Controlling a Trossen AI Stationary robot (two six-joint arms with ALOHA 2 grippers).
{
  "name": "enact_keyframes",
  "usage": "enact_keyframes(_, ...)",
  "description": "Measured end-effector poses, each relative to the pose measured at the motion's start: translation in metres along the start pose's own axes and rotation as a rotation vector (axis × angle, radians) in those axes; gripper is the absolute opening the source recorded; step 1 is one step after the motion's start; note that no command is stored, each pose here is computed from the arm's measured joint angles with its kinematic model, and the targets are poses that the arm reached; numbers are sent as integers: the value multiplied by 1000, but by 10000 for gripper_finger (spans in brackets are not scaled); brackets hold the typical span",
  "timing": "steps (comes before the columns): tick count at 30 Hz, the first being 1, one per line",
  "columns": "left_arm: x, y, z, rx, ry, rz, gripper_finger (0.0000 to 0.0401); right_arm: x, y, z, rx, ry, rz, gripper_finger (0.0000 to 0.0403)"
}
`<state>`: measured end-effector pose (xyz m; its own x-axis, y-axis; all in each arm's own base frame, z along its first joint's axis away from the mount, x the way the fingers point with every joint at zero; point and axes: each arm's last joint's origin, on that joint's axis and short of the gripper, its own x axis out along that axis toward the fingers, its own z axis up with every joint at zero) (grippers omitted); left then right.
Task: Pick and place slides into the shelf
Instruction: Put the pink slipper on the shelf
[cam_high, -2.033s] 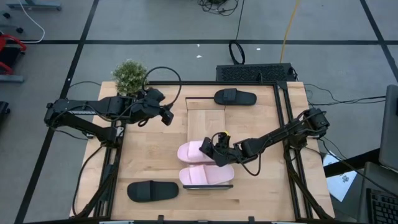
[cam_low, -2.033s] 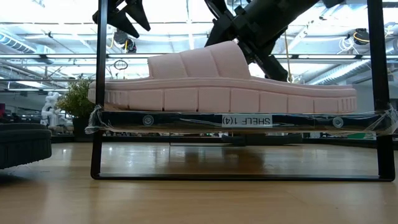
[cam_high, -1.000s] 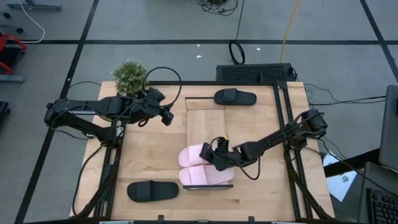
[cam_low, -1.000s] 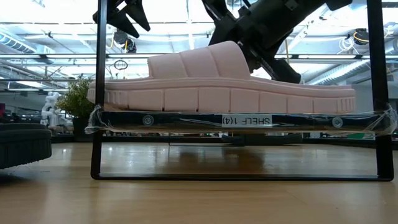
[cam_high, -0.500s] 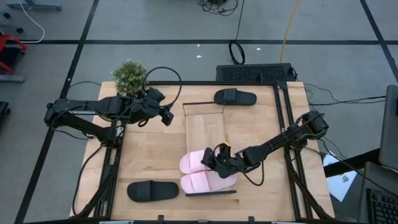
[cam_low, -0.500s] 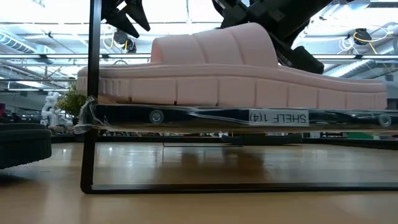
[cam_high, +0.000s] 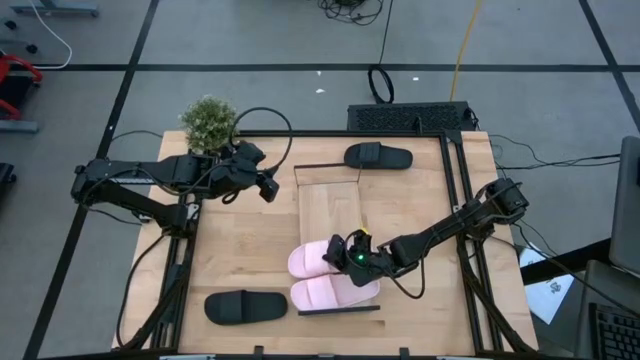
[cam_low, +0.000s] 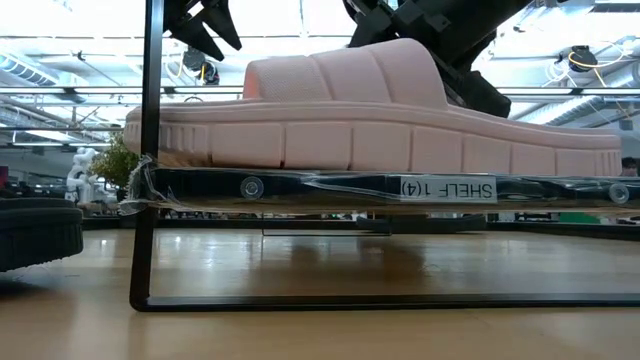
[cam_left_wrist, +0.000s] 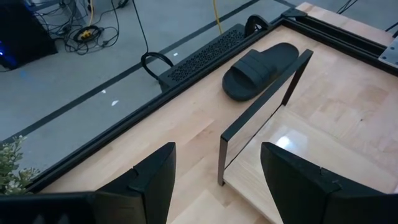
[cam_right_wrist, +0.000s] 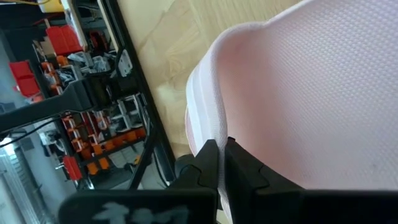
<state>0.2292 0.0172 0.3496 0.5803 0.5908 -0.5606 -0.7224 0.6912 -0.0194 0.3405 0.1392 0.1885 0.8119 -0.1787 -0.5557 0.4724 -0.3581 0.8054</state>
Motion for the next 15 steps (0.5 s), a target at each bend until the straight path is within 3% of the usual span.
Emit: enact_keyframes(15, 0, 0, 0, 13, -2, 3, 230, -2, -2, -4, 59, 38, -21, 0)
